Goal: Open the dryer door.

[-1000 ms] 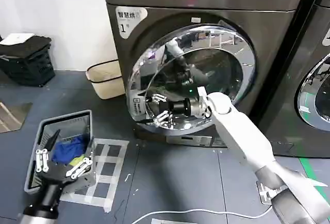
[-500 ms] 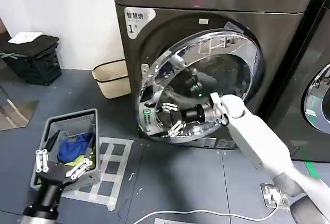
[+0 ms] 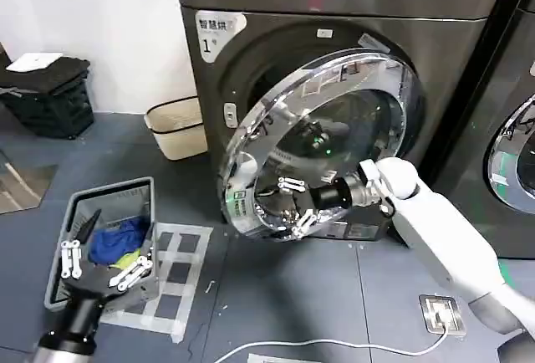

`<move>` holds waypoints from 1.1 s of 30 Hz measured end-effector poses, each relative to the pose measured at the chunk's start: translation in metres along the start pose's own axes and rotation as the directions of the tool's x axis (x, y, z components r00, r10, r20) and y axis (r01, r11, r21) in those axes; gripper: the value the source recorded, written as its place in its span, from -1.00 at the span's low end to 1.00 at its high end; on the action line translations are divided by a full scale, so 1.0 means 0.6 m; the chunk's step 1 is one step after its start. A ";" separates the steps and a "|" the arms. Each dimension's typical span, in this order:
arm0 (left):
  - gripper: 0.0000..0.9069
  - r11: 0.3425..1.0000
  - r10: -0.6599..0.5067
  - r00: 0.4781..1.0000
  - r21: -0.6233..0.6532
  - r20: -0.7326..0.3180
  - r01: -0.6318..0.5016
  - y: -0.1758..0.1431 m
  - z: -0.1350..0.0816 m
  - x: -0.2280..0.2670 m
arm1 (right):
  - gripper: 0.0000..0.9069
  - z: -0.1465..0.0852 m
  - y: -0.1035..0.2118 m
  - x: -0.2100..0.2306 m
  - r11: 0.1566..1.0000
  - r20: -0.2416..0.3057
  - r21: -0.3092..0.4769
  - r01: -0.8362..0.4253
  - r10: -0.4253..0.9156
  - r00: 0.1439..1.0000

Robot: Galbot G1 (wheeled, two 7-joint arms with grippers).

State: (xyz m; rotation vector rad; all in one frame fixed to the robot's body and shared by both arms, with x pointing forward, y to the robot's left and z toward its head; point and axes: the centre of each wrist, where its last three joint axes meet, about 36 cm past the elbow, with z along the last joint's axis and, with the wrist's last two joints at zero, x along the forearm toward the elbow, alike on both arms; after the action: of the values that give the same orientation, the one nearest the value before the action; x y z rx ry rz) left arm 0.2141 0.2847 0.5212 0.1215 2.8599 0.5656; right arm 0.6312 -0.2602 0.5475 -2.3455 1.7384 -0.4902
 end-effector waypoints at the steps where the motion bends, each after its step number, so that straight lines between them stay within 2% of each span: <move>1: 1.00 1.000 0.002 1.000 0.001 0.000 -0.002 0.000 0.001 0.000 | 1.00 -0.001 0.002 0.001 1.000 -0.002 0.001 0.005 -0.005 1.000; 14: 1.00 1.000 0.016 1.000 0.005 0.002 -0.016 0.004 0.007 -0.006 | 1.00 -0.021 0.037 0.010 0.999 -0.024 0.025 0.029 -0.028 0.999; 21: 1.00 0.999 0.034 0.999 0.020 0.011 -0.034 0.021 0.022 -0.020 | 1.00 -0.036 0.072 0.025 0.999 -0.039 0.034 0.031 -0.029 0.999; 27: 1.00 0.996 0.058 0.998 0.059 0.037 -0.061 0.045 0.041 -0.051 | 1.00 -0.052 0.114 0.058 1.000 -0.051 0.031 0.007 -0.006 0.999; 33: 1.00 0.987 0.096 0.992 0.117 0.086 -0.106 0.069 0.063 -0.095 | 1.00 -0.074 0.187 0.108 0.999 -0.074 0.022 -0.043 0.045 0.996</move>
State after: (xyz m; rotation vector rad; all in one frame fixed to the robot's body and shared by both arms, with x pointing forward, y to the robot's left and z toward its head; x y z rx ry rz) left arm 0.2799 0.3294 0.5146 0.3035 2.8216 0.3948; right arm 0.5319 -0.3532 0.5609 -2.2975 1.8039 -0.5929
